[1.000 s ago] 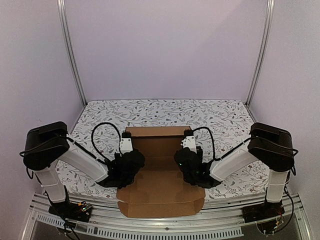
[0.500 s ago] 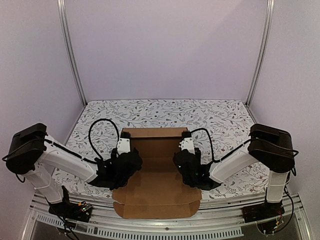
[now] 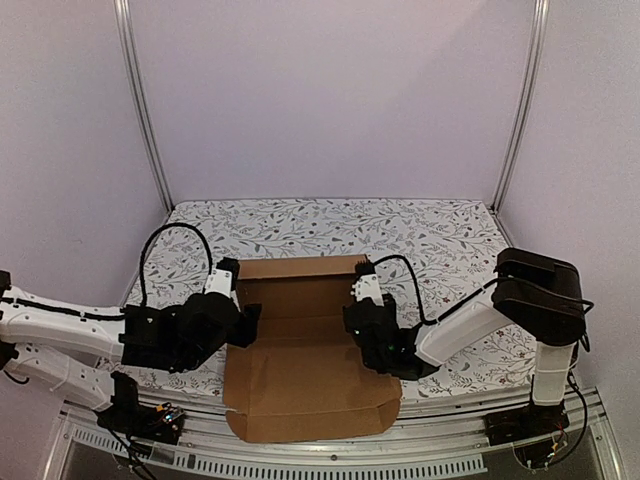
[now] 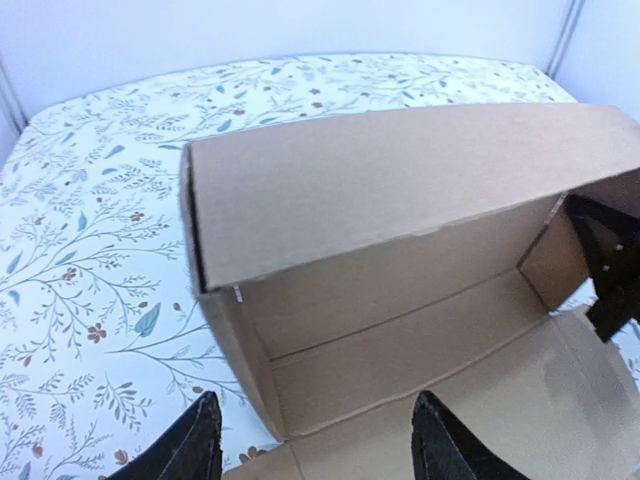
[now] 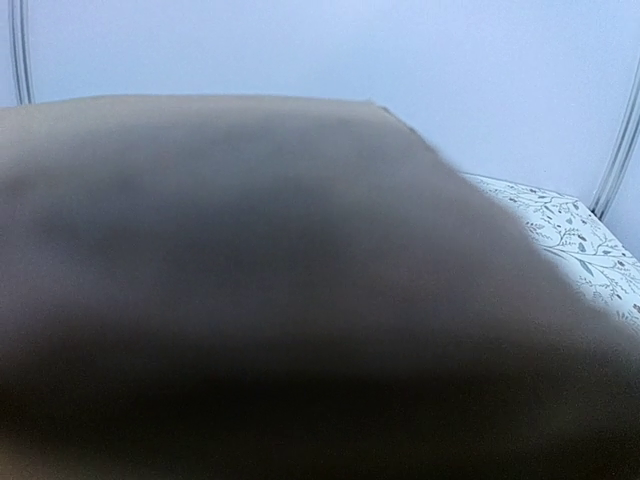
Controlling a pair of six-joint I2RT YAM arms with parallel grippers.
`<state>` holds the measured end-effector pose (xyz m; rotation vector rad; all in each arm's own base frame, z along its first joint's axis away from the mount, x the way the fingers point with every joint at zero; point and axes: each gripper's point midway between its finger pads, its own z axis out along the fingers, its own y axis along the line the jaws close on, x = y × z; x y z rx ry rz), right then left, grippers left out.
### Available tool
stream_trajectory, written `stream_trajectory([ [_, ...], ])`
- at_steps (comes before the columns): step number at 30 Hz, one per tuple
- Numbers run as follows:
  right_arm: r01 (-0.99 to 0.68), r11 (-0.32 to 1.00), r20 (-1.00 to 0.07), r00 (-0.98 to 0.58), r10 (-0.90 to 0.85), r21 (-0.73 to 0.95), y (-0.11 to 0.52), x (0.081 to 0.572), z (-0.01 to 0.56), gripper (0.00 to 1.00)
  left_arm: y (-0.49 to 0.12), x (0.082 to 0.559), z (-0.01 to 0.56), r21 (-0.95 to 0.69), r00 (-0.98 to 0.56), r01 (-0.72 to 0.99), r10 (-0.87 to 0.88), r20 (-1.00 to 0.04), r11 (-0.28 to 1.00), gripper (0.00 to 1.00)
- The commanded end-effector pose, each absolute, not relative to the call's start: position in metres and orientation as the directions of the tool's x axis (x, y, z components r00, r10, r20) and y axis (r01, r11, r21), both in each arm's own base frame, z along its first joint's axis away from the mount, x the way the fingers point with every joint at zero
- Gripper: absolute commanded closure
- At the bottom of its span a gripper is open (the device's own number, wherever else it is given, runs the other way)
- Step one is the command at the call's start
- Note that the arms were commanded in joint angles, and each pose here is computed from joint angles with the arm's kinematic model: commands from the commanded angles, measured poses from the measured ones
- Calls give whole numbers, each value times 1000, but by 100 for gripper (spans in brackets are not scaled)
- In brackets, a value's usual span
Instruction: Fold the paper box
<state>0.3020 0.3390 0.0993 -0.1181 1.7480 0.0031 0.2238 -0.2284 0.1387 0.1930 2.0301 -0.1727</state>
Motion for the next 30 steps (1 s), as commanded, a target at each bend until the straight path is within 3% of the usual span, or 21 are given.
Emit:
stream_trajectory([
  [1,-221,935,-921,-216,-325,-278,351,296,59,100,-244,195,139,-61,-514,416,179,-839,907,37],
  [8,-320,907,-924,-178,-340,-272,358,302,59,100,-279,183,197,-116,-466,605,233,-853,788,37],
  [14,-451,855,-928,-132,-349,-258,368,303,56,100,-301,200,250,-152,-412,677,199,-889,720,42],
  [22,-563,790,-946,-45,-322,-242,375,305,56,100,-330,250,281,-205,-390,692,119,-913,692,66],
  [30,-609,770,-959,-50,-280,-193,378,308,61,100,-363,283,267,-269,-442,704,109,-891,657,78],
])
